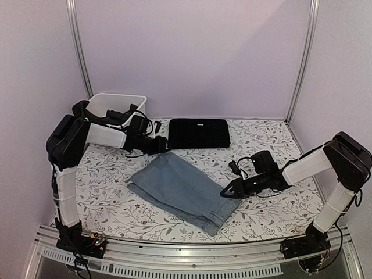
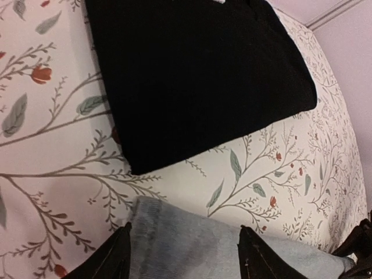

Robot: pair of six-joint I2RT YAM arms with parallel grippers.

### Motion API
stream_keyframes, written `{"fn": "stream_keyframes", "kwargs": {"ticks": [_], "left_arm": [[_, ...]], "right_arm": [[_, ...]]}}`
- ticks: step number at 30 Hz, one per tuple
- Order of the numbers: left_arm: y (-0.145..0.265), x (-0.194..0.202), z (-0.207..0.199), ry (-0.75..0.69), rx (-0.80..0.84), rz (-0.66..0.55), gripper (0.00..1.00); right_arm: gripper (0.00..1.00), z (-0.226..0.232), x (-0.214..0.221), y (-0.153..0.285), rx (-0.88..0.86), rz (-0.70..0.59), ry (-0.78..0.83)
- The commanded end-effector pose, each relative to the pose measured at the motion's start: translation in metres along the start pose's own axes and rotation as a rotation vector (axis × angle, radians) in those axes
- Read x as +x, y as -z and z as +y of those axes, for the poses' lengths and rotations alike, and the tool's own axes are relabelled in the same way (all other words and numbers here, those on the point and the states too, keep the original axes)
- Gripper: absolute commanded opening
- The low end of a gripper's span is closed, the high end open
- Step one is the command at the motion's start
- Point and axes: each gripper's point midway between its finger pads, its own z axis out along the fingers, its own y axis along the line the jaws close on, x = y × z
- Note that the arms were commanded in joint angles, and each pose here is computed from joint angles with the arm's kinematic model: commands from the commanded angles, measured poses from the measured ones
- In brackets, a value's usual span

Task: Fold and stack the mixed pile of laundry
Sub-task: Rotate the rectangle-folded skirt at the center of the board.

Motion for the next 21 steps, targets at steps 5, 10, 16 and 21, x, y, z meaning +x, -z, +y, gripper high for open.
{"fn": "stream_keyframes", "kwargs": {"ticks": [5, 10, 16, 21], "left_arm": [[0.072, -0.021, -0.048, -0.158, 0.014, -0.064, 0.65], [0.094, 0.05, -0.076, -0.17, 0.0, 0.011, 0.65], [0.093, 0.121, -0.054, -0.026, 0.023, 0.085, 0.63], [0.074, 0.14, -0.014, 0.008, -0.064, 0.137, 0.62]], "right_arm": [[0.57, 0.055, -0.007, 0.037, 0.006, 0.008, 0.103], [0.54, 0.084, -0.029, 0.055, 0.013, -0.027, 0.221], [0.47, 0.089, -0.002, 0.025, -0.101, 0.086, 0.235], [0.44, 0.058, 0.037, -0.007, -0.109, 0.183, 0.145]]}}
